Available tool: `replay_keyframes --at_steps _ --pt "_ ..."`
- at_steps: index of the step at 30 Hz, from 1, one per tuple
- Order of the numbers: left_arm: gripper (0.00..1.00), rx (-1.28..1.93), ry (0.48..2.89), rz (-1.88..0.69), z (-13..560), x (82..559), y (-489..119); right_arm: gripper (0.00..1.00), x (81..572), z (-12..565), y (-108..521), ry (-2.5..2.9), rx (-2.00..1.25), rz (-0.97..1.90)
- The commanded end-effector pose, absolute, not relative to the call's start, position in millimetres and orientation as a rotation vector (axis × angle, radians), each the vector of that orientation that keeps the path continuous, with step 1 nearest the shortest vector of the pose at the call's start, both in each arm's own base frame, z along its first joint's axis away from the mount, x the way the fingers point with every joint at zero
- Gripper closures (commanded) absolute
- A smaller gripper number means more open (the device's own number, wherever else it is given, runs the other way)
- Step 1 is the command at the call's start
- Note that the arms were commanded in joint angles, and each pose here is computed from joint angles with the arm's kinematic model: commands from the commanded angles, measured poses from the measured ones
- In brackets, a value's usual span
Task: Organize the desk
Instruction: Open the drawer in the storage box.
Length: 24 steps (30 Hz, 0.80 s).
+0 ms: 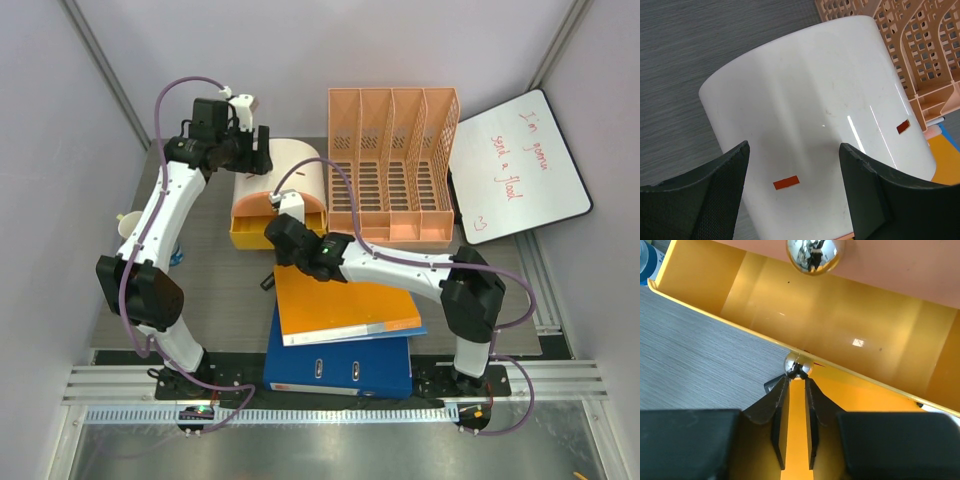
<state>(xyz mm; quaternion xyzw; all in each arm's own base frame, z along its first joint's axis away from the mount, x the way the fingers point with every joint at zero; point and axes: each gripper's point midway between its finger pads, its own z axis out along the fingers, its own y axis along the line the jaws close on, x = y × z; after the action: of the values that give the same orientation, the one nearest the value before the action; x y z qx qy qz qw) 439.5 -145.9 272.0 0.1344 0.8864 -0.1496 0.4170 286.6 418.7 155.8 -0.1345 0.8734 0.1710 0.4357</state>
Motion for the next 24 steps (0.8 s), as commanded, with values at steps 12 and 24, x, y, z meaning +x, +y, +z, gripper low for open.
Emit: replay_keyframes --at_steps 12,24 --pt "0.27 0.355 2.209 -0.368 279 433 -144 0.77 265 166 421 2.124 -0.3 0.441" --pt "0.27 0.361 2.217 -0.363 275 430 -143 0.57 273 181 429 2.023 -0.249 0.377"
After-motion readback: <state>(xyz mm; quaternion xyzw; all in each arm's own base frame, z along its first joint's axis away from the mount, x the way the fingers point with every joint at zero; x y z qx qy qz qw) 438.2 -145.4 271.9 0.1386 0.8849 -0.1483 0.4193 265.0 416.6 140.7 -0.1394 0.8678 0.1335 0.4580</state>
